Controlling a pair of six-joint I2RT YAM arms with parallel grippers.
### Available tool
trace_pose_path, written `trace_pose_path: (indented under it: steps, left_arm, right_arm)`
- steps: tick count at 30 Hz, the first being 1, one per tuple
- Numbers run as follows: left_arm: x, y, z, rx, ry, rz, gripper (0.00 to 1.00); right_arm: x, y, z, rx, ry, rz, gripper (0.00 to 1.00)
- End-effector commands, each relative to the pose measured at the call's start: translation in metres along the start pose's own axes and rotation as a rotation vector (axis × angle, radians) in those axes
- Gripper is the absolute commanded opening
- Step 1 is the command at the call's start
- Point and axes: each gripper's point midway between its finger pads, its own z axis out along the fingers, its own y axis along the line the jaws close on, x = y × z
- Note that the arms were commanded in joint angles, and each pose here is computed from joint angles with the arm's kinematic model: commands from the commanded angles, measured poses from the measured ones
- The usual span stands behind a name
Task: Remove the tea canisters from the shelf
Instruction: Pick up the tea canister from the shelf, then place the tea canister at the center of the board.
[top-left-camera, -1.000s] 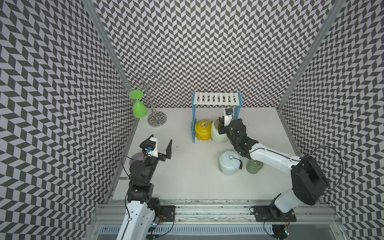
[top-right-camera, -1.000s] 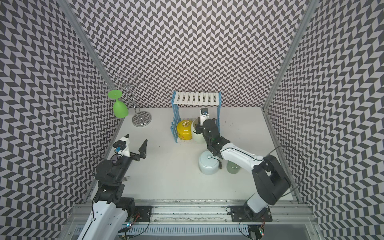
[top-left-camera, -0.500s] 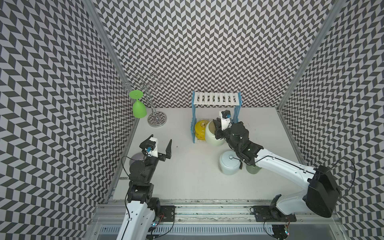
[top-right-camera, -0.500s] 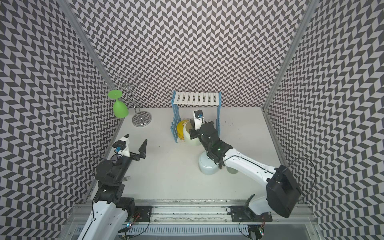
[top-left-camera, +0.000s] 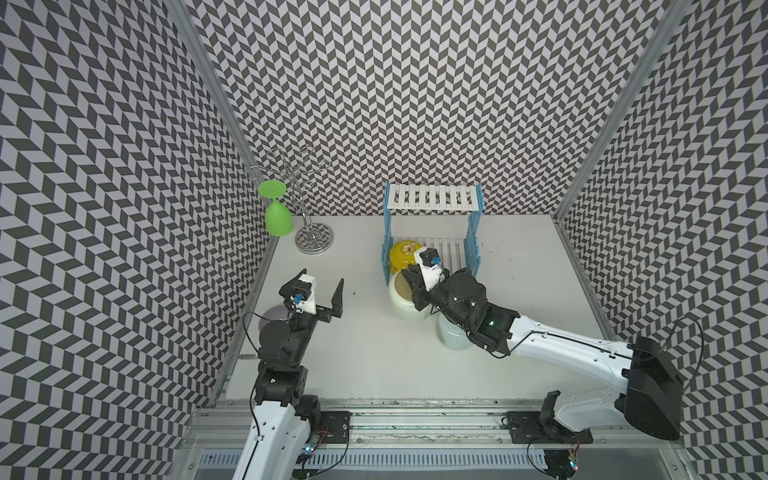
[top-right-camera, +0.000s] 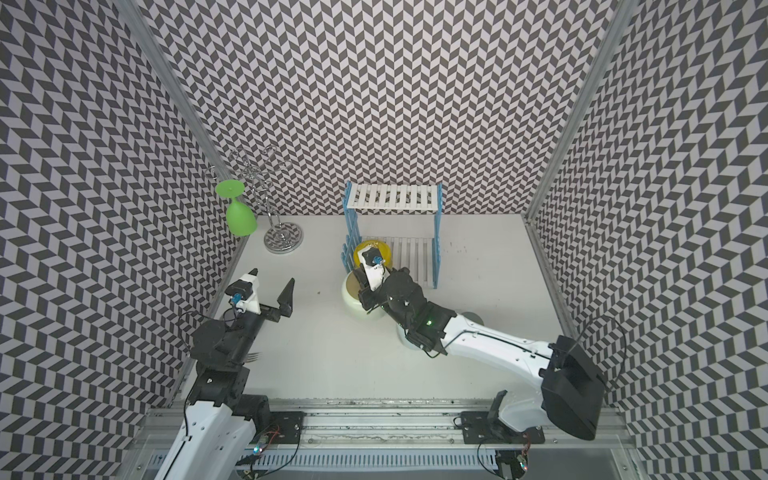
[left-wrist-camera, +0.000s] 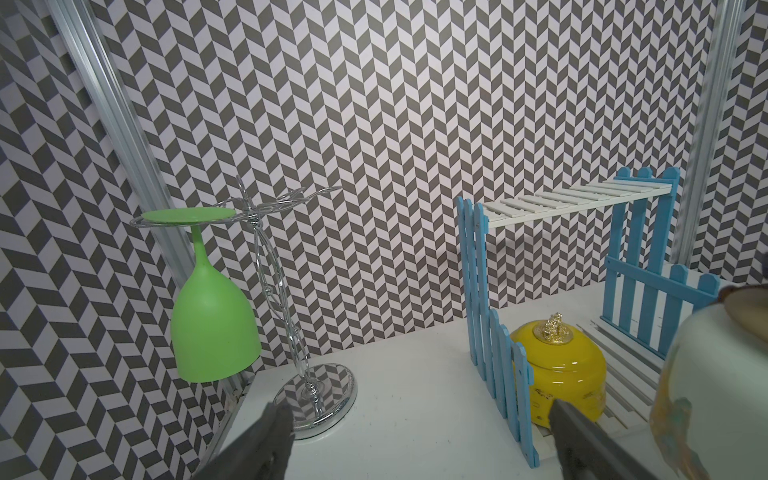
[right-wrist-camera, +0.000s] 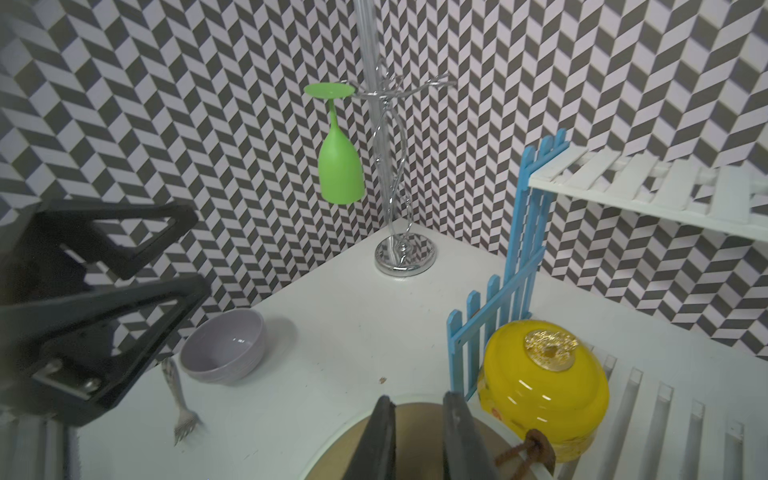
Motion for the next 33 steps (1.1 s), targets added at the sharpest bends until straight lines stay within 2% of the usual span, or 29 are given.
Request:
trace_pose_path:
  steps: [1, 7, 15, 33]
  left_arm:
    - [-0.005, -0.002, 0.0, 0.014, -0.019, 0.001, 1.0]
    - [-0.003, -0.001, 0.0, 0.004, -0.021, 0.019, 1.0]
    - [-0.004, -0.003, -0.001, 0.013, -0.026, 0.02, 1.0]
    - [-0.007, -0.003, -0.001, 0.02, -0.019, 0.004, 0.99]
  right_arm:
    - [-0.068, 0.02, -0.014, -0.079, -0.259, 0.052, 0.0]
    - [-0.039, 0.04, -0.003, -0.166, -0.198, 0.032, 0.0]
    - [-0.003, 0.047, 0.009, -0.201, -0.158, 0.004, 0.0]
    - [0.051, 0.043, 0.034, -0.169, -0.105, -0.066, 0.0]
